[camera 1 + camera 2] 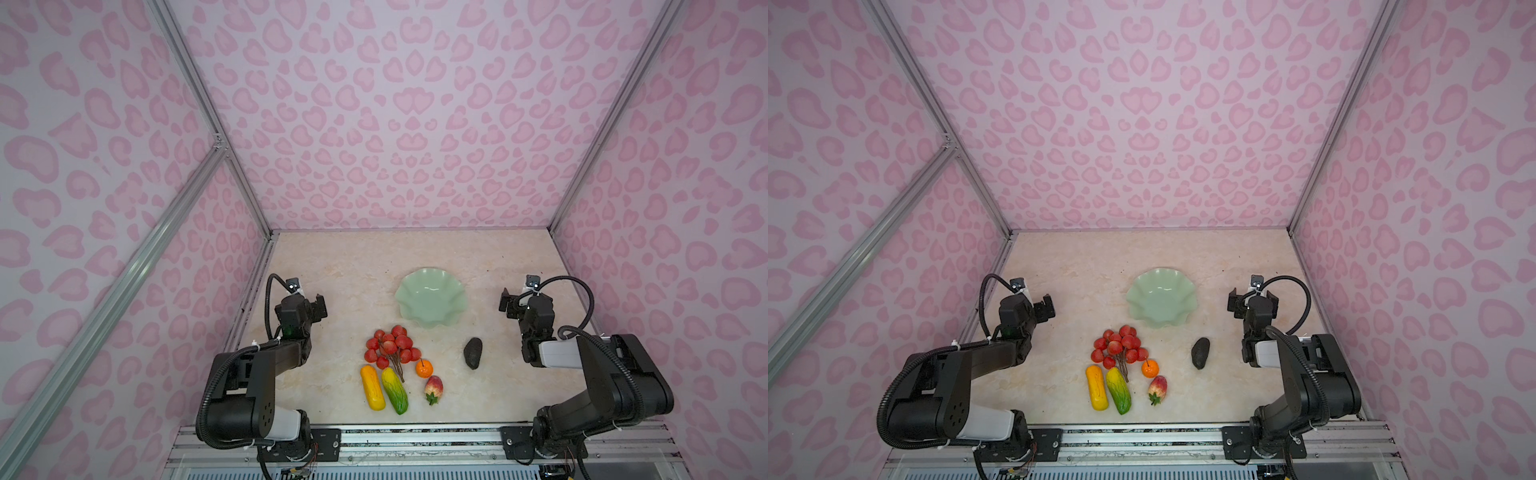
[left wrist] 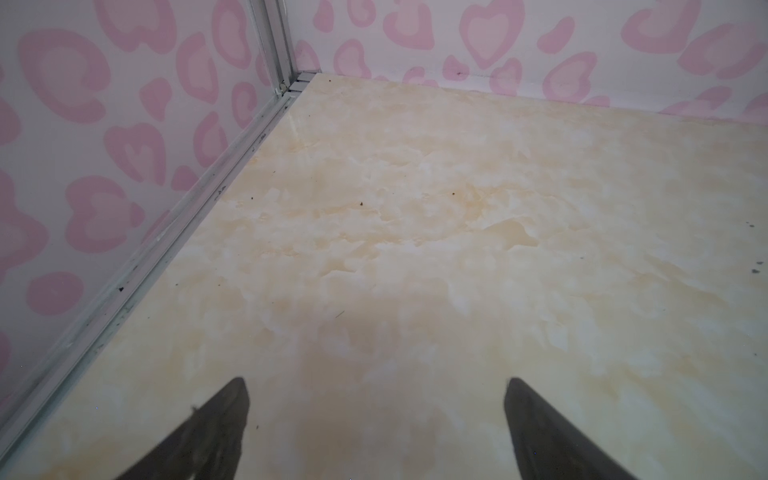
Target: Place and organize the fake fruits in the fruit bowl
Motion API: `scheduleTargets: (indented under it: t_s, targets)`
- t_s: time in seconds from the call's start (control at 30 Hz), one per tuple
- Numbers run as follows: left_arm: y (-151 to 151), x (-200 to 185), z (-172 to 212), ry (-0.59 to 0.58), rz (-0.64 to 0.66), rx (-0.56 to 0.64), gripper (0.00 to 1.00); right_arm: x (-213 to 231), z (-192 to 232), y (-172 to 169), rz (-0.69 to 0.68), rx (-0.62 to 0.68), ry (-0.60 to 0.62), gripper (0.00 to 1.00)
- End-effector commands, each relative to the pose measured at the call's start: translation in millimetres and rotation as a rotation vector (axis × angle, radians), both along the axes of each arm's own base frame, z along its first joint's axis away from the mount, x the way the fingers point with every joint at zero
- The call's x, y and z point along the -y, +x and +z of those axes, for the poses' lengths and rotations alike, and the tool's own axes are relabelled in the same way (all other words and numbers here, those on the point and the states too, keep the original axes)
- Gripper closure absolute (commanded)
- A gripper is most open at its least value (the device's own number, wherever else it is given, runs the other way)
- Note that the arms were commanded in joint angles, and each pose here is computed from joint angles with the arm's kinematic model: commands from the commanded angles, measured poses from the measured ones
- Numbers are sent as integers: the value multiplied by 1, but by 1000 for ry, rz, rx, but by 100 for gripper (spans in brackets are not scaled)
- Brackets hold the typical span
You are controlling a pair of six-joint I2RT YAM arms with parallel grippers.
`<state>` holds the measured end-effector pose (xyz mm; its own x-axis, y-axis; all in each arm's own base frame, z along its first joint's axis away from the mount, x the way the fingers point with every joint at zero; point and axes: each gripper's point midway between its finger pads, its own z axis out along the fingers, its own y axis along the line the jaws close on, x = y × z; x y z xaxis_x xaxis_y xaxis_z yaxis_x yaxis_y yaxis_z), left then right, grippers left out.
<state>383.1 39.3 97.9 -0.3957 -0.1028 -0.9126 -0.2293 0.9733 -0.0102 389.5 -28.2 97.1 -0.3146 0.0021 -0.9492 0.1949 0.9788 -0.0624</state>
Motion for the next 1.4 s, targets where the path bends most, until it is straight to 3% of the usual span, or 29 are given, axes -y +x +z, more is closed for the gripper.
scheduleTargets:
  t_s: [0.0, 0.07, 0.17, 0.23, 0.27, 0.33, 0.43, 0.7, 0.87, 1.13, 1.27, 1.37]
  targets:
    - [9, -1, 43, 10, 8, 130, 3, 2, 6, -2, -13, 29, 7, 1]
    - [1, -6, 66, 11, 58, 175, 3, 7, 24, -6, -58, 77, -11, 1]
    - [-12, -2, 109, -87, 62, 301, 3, 13, 58, -8, -155, 28, -40, 1]
    - [-18, -2, 133, -159, 83, 348, 3, 18, 86, -8, -235, 45, 56, 1]
    - [-22, -2, 145, -198, 89, 373, 3, 22, 94, -10, -293, 55, 159, 1]
    - [-30, -8, 159, -289, 149, 416, 3, 3, 97, -4, -142, -32, 238, 2]
    - [-45, -20, 157, -452, 270, 438, 3, -28, 100, -16, 0, -132, 296, 14]
    - [-49, -3, 152, -502, 196, 340, 2, -106, 23, -110, 113, -525, 369, 15]
    - [-48, 7, 150, -507, 148, 281, 3, -143, -8, -146, 150, -586, 396, 16]
    - [-51, 12, 146, -525, 126, 269, 3, -160, -42, -154, 109, -637, 404, 21]
    - [-51, 15, 142, -518, 113, 255, 2, -164, -58, -153, 98, -666, 379, 27]
    - [-49, 18, 139, -532, 101, 239, 2, -165, -66, -151, 86, -675, 367, 39]
